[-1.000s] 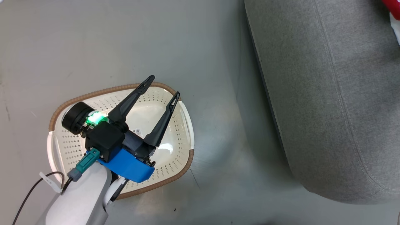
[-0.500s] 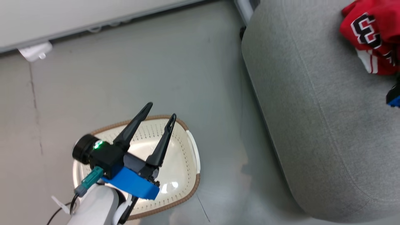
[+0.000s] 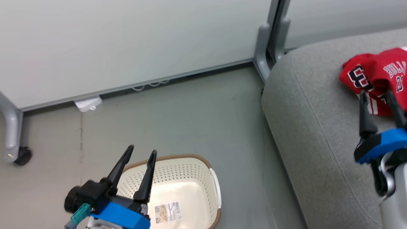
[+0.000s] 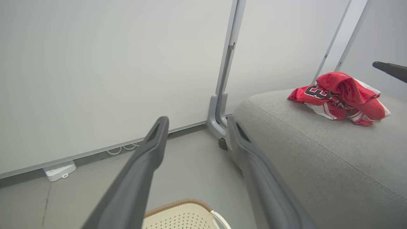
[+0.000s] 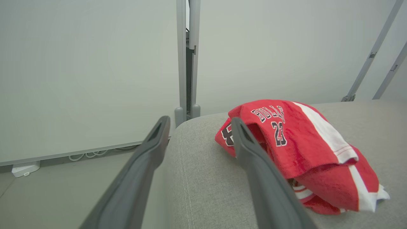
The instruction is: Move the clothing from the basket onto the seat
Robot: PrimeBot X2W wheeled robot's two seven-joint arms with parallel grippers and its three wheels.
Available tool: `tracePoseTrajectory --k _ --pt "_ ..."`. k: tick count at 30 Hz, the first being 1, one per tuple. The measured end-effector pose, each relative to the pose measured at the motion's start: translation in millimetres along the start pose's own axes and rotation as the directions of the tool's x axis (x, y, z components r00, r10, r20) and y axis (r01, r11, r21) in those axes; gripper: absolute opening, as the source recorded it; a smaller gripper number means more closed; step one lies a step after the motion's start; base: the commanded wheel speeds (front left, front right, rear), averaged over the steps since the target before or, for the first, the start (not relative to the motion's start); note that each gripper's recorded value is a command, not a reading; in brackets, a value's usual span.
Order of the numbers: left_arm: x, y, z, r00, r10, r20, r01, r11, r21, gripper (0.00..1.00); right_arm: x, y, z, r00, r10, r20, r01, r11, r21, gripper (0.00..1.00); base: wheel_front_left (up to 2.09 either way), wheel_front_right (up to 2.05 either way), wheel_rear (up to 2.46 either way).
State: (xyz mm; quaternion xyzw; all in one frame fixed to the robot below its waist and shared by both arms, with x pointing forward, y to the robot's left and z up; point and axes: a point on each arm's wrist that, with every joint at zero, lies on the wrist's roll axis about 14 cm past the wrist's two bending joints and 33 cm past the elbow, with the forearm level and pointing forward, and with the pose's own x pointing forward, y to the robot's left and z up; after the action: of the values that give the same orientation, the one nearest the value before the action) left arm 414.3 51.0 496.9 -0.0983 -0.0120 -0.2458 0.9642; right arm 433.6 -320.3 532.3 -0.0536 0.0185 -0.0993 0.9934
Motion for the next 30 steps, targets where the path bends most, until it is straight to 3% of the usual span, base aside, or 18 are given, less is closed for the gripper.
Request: tracePoseTrajectory --k 9,17,30 --pt "-53 39 9 0.98 0.2 0.015 -0.2 0.98 0.014 1.0 -44 68 -5 0.989 0.145 0.018 -0.145 0.989 0.022 1.0 0.0 0.0 0.0" --pt "-88 64 7 0.945 0.328 0.012 -0.328 0.945 0.006 1.0 -66 104 1 0.975 0.215 0.046 -0.217 0.975 0.044 1.0 0.0 0.0 0.0" --pt "-102 78 2 0.922 0.388 0.0 -0.388 0.922 -0.001 1.0 -87 136 -19 0.956 0.293 -0.002 -0.292 0.951 0.099 1.0 0.0 0.0 0.0"
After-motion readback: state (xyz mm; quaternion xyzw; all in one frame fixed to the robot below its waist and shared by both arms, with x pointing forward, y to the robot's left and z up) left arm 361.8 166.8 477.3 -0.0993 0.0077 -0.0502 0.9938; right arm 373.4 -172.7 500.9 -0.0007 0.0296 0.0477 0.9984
